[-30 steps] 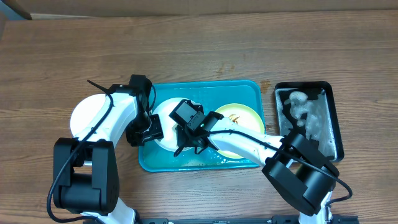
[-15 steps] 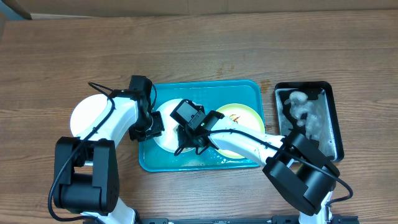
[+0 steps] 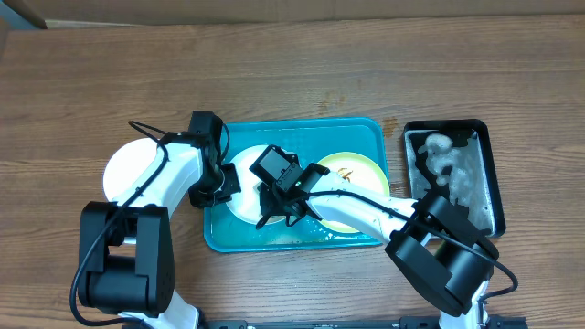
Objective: Clean dirty plates on tray and stack at the side
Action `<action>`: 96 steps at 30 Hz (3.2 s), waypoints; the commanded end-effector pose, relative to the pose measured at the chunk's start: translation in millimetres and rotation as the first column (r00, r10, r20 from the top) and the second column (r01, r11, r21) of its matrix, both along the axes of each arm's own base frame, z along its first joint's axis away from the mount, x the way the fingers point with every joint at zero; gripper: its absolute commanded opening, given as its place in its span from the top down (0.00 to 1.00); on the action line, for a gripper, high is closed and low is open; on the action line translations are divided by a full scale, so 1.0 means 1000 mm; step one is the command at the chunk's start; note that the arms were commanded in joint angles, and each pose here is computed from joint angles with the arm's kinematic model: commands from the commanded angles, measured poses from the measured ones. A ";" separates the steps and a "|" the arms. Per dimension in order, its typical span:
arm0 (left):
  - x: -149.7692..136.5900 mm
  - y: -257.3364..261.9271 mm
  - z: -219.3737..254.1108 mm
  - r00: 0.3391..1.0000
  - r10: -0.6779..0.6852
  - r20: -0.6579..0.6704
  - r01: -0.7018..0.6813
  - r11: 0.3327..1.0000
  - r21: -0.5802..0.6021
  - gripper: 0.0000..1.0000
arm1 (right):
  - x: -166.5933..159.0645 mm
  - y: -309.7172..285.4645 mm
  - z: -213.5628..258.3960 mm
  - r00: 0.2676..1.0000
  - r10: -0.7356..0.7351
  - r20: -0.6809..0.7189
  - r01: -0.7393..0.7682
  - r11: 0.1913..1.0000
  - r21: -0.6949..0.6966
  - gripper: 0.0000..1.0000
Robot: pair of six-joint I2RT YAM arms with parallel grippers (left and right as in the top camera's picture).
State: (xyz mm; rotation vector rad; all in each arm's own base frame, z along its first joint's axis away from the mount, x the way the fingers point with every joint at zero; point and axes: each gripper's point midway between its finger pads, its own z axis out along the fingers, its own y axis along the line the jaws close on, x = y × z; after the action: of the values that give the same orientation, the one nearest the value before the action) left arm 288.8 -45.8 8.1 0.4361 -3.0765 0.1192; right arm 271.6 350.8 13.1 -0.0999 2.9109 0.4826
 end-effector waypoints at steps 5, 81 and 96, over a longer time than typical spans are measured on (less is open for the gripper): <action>-0.048 0.010 -0.024 0.992 -0.011 -0.123 0.017 0.999 0.046 0.96 | 0.020 -0.024 -0.016 0.994 -0.062 0.095 0.073 0.991 -0.111 0.96; -0.048 -0.002 -0.027 0.995 0.017 -0.103 -0.019 0.999 -0.028 0.96 | 0.062 -0.043 0.034 0.957 0.182 0.226 -0.150 0.977 -0.152 0.96; 0.002 0.025 0.052 0.990 0.014 0.143 -0.033 0.991 0.128 0.96 | 0.064 -0.155 0.185 0.937 -0.121 0.329 0.132 0.991 -0.013 0.96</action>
State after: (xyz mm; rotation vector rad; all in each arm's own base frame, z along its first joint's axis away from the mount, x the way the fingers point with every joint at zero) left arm 268.1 -36.9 29.8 0.4787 -3.1031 0.0687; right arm 333.1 223.6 196.5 -0.0874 2.5554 0.3995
